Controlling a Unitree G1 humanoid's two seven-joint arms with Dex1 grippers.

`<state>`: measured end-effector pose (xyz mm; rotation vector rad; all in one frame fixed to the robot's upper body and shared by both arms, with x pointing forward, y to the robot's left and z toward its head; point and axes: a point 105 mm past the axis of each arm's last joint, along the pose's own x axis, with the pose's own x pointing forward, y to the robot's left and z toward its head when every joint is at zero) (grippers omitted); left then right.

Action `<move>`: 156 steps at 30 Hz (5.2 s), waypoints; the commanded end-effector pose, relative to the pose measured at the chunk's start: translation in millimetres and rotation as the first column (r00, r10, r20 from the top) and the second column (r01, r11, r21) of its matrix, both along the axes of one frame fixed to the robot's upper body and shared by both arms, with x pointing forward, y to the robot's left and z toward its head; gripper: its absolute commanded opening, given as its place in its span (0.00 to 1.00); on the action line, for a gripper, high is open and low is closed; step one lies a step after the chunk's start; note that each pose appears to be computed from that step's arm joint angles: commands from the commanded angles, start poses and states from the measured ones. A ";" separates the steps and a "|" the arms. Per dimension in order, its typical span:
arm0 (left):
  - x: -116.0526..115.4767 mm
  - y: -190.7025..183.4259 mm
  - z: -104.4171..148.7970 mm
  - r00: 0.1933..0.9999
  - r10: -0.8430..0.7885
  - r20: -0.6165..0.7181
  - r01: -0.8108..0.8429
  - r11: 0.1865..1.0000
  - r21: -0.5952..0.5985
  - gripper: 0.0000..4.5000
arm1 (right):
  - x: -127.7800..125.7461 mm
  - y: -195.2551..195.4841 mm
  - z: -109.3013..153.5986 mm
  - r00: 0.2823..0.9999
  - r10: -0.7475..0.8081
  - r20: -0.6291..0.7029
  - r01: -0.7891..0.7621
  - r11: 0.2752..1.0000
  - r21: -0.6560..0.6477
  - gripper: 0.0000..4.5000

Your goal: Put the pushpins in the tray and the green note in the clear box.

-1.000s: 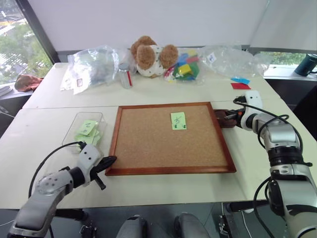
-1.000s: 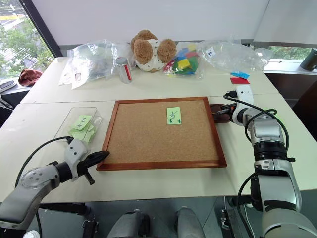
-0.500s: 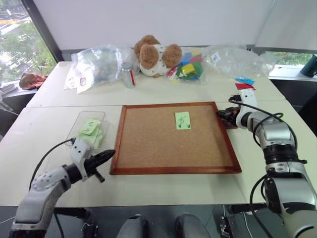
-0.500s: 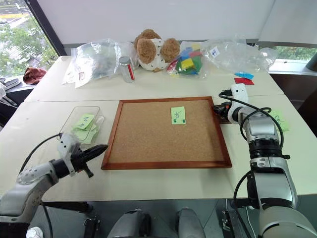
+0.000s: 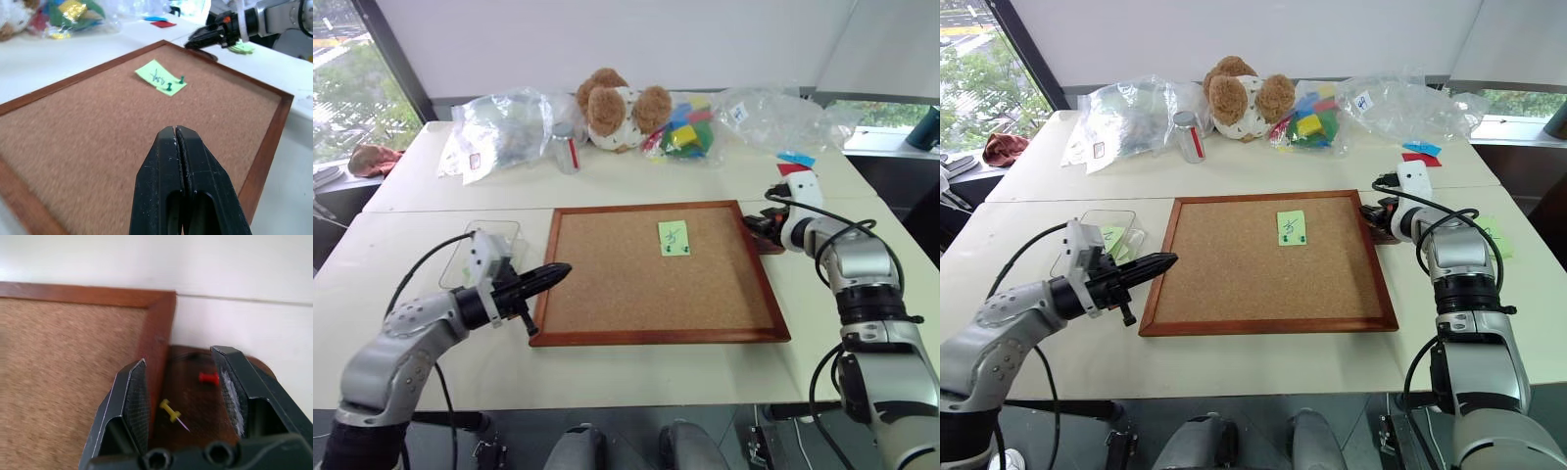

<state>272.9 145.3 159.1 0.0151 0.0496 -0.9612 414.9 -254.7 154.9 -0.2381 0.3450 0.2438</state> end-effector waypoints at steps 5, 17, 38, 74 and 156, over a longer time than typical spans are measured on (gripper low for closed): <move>14.7 -23.7 -15.1 0.999 -0.037 0.003 0.037 0.999 0.018 0.00 | -13.7 8.0 32.9 0.994 0.083 0.077 -0.081 0.996 -0.036 0.50; 35.3 -41.6 -30.2 0.999 -0.046 0.024 0.045 0.998 0.052 0.00 | -25.8 -12.5 23.7 0.995 0.020 0.095 -0.007 0.991 -0.132 0.50; 40.0 -31.3 -33.7 0.999 0.000 0.033 -0.003 0.997 0.071 0.00 | -60.5 33.6 -16.2 0.957 0.280 -0.069 -0.288 0.947 -0.142 0.50; 48.1 -32.8 -87.5 0.995 0.050 -0.085 -0.031 0.977 0.212 0.00 | -52.0 131.5 -4.8 0.873 0.488 0.004 -0.487 0.873 -0.029 0.50; 41.5 -31.7 -110.8 0.979 0.075 -0.192 -0.018 0.959 0.282 0.00 | -1.3 -19.8 3.9 0.999 -0.044 -0.001 0.044 0.998 -0.046 0.84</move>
